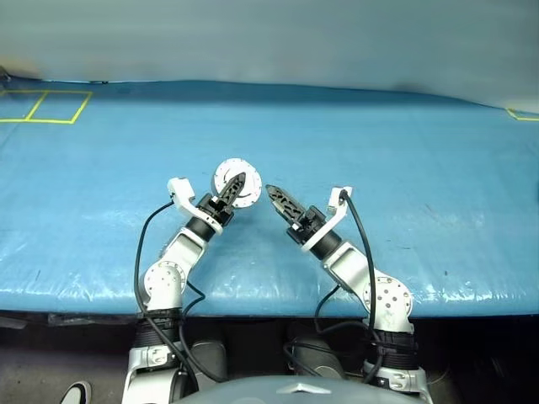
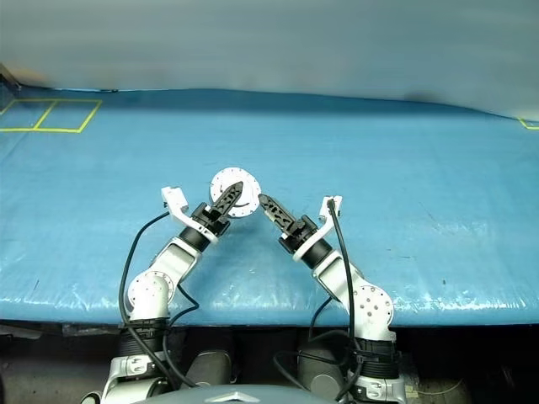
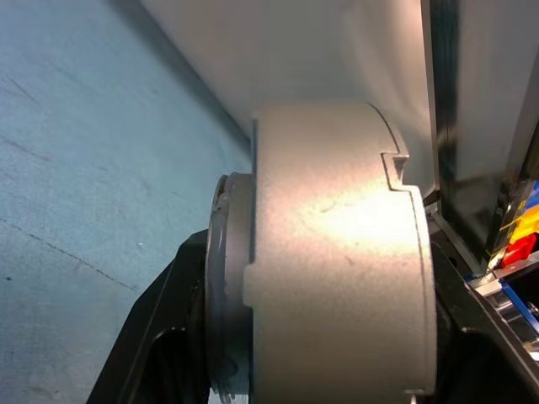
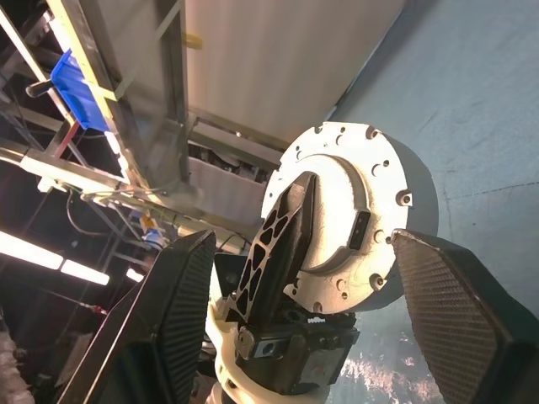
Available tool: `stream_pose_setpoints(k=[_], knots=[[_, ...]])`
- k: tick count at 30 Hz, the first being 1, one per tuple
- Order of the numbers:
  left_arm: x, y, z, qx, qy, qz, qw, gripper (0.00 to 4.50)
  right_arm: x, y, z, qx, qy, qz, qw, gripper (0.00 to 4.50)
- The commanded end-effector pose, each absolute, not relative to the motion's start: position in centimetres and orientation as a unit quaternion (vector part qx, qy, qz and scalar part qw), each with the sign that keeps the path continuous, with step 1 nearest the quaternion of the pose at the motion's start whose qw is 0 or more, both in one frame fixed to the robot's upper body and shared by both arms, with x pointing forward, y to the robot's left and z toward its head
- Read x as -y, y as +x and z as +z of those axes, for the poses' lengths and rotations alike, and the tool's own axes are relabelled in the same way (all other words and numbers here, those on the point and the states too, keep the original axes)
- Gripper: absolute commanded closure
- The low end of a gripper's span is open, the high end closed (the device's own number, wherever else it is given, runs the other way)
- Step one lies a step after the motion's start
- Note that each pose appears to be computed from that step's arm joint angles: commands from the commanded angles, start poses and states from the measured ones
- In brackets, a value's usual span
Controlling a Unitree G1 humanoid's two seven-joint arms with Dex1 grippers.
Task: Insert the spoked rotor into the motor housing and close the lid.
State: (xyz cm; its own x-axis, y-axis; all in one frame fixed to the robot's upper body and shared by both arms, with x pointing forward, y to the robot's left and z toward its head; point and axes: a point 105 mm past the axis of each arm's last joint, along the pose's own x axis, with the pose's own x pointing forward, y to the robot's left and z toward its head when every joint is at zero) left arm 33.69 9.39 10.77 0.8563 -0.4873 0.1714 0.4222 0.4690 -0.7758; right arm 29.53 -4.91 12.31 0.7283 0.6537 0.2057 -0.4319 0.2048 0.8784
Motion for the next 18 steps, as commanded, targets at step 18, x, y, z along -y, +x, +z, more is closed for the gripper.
stream_pose_setpoints(k=[18], knots=[[-19.3,37.8,10.7,0.019,-0.308,-0.044,0.950,2.13,5.1,30.2,11.5,-0.107,0.479,0.329,0.807,0.91]])
